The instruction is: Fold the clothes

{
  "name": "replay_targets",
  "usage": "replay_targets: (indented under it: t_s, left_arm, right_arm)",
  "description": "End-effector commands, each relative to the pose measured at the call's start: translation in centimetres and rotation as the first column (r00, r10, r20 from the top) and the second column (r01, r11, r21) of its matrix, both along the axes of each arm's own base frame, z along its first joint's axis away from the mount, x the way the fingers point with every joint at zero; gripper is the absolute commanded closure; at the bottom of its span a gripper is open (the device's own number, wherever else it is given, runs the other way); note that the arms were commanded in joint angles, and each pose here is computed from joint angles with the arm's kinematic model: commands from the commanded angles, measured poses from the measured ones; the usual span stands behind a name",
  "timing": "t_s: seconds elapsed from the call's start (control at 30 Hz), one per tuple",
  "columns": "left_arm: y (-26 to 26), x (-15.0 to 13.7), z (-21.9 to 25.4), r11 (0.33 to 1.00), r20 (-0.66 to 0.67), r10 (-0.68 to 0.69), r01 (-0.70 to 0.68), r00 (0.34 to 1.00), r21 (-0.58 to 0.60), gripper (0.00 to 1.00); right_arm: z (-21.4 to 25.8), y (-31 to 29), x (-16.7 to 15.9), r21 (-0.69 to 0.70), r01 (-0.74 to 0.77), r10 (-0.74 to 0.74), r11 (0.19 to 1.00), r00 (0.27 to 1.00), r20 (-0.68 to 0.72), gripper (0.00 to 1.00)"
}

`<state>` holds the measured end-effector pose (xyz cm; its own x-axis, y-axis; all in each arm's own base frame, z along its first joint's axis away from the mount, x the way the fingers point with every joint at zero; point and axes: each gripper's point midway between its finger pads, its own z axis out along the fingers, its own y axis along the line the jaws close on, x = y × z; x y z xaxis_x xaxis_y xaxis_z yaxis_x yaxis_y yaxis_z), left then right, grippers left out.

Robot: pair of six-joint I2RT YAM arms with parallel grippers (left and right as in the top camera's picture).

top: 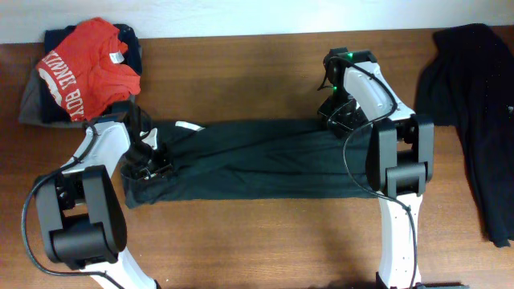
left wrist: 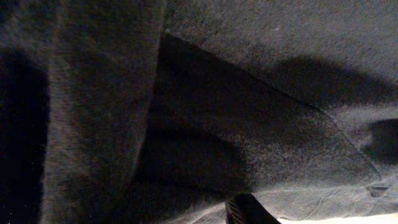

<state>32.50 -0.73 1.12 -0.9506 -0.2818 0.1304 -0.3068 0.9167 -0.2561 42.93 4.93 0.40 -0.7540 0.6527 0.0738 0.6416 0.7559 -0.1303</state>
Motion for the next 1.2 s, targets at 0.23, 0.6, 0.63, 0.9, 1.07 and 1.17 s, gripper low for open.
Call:
replay_targets:
  t_s: [0.23,0.6,0.63,0.9,1.07,1.17]
  left_arm:
    - [0.5,-0.2,0.0,1.000,-0.001,0.002,-0.002,1.000,0.017,0.72]
    - [0.5,-0.2,0.0,1.000,0.000,0.003,-0.003,1.000,0.018,0.72]
    - [0.5,-0.2,0.0,1.000,0.000,0.004,-0.004,1.000,0.018,0.72]
    - [1.1,-0.2,0.0,1.000,0.000,0.022,-0.022,1.000,0.018,0.72]
    - [1.2,-0.2,0.0,1.000,0.000,0.026,-0.026,1.000,0.017,0.72]
    - [1.2,-0.2,0.0,1.000,0.000,0.026,-0.026,1.000,0.018,0.72]
  right_arm:
    - [4.7,-3.9,0.3,-0.217,0.015,-0.006,0.976,0.999,0.042,0.93]
    - [5.9,-4.7,-0.6,-0.263,0.004,-0.002,0.965,1.000,0.006,0.96]
    - [6.0,-4.8,-0.8,-0.263,0.003,-0.003,0.965,1.000,0.000,0.96]
    - [8.2,-5.3,-3.2,-0.284,-0.015,-0.006,0.959,0.997,-0.071,0.96]
    - [9.5,-5.7,-4.4,-0.306,-0.012,-0.018,0.952,0.995,-0.096,0.96]
    - [9.5,-5.4,-4.5,-0.287,-0.043,0.012,0.957,0.994,-0.108,0.96]
